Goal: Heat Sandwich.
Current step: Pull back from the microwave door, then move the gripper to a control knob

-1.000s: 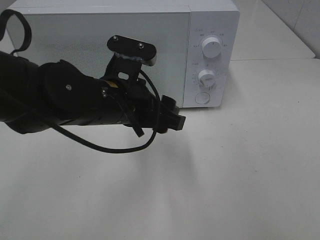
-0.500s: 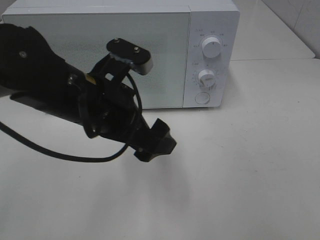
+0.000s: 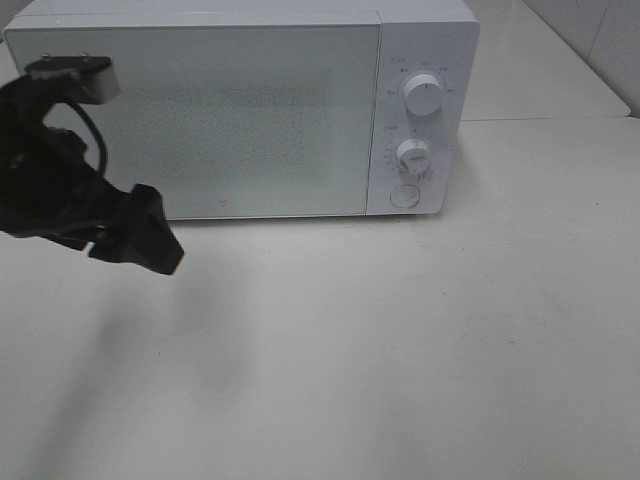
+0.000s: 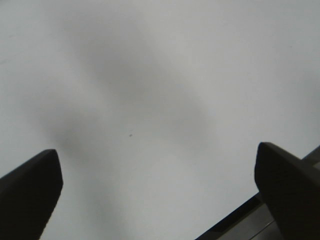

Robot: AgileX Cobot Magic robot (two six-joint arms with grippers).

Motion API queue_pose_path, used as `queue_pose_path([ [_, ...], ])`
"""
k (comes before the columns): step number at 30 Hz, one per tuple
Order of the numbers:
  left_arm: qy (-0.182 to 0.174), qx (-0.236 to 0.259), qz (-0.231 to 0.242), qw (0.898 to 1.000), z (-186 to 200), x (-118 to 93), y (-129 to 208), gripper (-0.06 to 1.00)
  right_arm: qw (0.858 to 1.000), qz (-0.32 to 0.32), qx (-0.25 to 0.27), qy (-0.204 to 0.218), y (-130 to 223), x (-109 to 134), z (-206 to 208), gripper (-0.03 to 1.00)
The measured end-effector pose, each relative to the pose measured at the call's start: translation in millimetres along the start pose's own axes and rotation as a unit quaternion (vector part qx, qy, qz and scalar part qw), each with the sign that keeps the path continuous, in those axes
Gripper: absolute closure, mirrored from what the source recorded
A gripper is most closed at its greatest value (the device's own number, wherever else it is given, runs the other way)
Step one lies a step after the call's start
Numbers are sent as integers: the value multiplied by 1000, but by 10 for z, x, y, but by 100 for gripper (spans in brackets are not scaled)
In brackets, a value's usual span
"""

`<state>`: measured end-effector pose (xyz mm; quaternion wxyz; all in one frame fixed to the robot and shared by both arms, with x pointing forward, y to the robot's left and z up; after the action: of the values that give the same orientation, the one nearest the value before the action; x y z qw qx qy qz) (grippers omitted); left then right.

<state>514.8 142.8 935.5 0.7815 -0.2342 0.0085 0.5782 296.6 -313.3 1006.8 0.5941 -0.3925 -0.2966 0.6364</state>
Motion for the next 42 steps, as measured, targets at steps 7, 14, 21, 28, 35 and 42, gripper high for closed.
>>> queue_pose_path([
  [7, -47, -3, 83, 995, 298, 449, 44, -4, 1000, 0, 0, 0, 0, 0, 0, 20],
  [14, -112, 15, 166, 980, 613, 959, 249, -4, 1000, 0, 0, 0, 0, 0, 0, 20],
  [21, -138, -10, 211, 968, 879, 1128, 326, -4, 1000, 0, 0, 0, 0, 0, 0, 20],
  [28, -151, -38, 204, 967, 1094, 1049, 528, -5, 1000, 0, 0, 0, 0, 0, 0, 20],
  [35, -168, -53, 190, 966, 1167, 985, 890, -5, 1000, 0, 0, 0, 0, 0, 0, 20],
  [42, -169, -103, 180, 963, 1298, 858, 1154, -5, 1000, 0, 0, 0, 0, 0, 0, 20],
])
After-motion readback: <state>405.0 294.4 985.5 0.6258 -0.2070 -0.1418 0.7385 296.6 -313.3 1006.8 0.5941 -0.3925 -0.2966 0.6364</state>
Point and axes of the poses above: a point on each arm's last joint axis where the gripper is mounted, z pointing back along that axis away from the gripper, x along the wrist's bending axis when the last joint is at zero, y = z × x, the point moved 8 cm from there along -z, pointing out along that axis toward the gripper, and after that the axes turned 11 degrees about z, right-handed, at the moved point
